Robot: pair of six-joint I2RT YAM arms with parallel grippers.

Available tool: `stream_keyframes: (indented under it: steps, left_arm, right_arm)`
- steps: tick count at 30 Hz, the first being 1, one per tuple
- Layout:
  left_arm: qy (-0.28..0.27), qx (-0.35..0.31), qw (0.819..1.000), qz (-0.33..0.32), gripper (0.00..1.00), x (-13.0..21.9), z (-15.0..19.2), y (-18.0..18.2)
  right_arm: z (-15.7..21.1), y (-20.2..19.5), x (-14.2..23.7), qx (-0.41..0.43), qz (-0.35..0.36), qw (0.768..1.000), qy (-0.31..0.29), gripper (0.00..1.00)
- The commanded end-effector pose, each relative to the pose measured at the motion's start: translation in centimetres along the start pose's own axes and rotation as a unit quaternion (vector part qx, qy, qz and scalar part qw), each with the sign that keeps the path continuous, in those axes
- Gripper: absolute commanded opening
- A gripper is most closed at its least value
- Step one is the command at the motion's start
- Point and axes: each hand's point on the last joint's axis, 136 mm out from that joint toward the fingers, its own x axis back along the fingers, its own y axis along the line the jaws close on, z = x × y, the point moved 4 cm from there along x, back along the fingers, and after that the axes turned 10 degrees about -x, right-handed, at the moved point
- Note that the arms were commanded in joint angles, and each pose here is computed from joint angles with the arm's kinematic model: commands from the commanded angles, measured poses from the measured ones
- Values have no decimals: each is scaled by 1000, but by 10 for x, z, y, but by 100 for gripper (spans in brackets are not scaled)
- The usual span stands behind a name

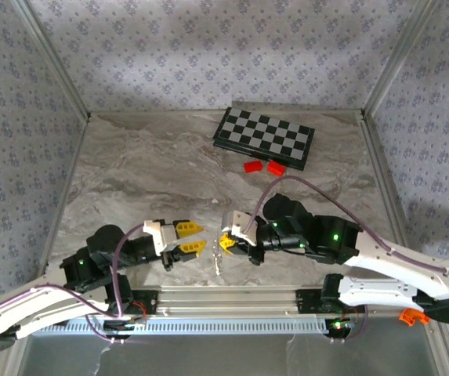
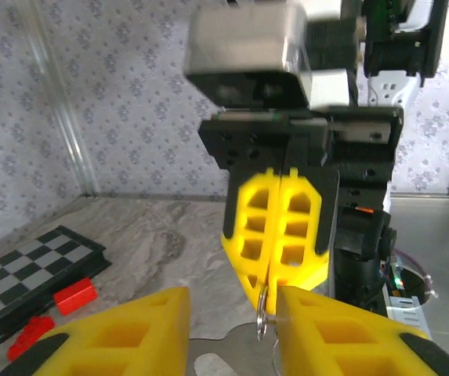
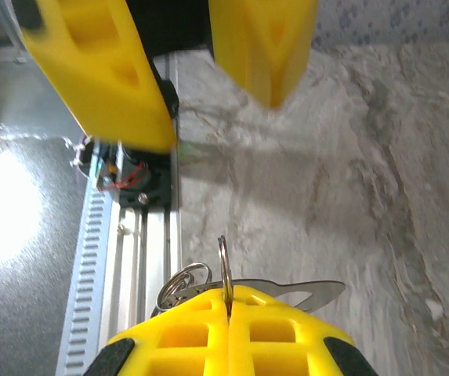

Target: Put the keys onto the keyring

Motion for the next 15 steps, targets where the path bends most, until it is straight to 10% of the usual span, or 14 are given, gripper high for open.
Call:
stream_keyframes:
  steps: [1, 15]
  left_arm:
    - [36, -8, 999, -14, 37, 6, 1, 5]
    - [72, -5, 997, 7, 37, -19, 10, 4]
  right_arm:
    - [4, -5, 8, 10, 24, 999, 44, 0]
    - [-6, -10, 0, 18, 31, 995, 88, 0]
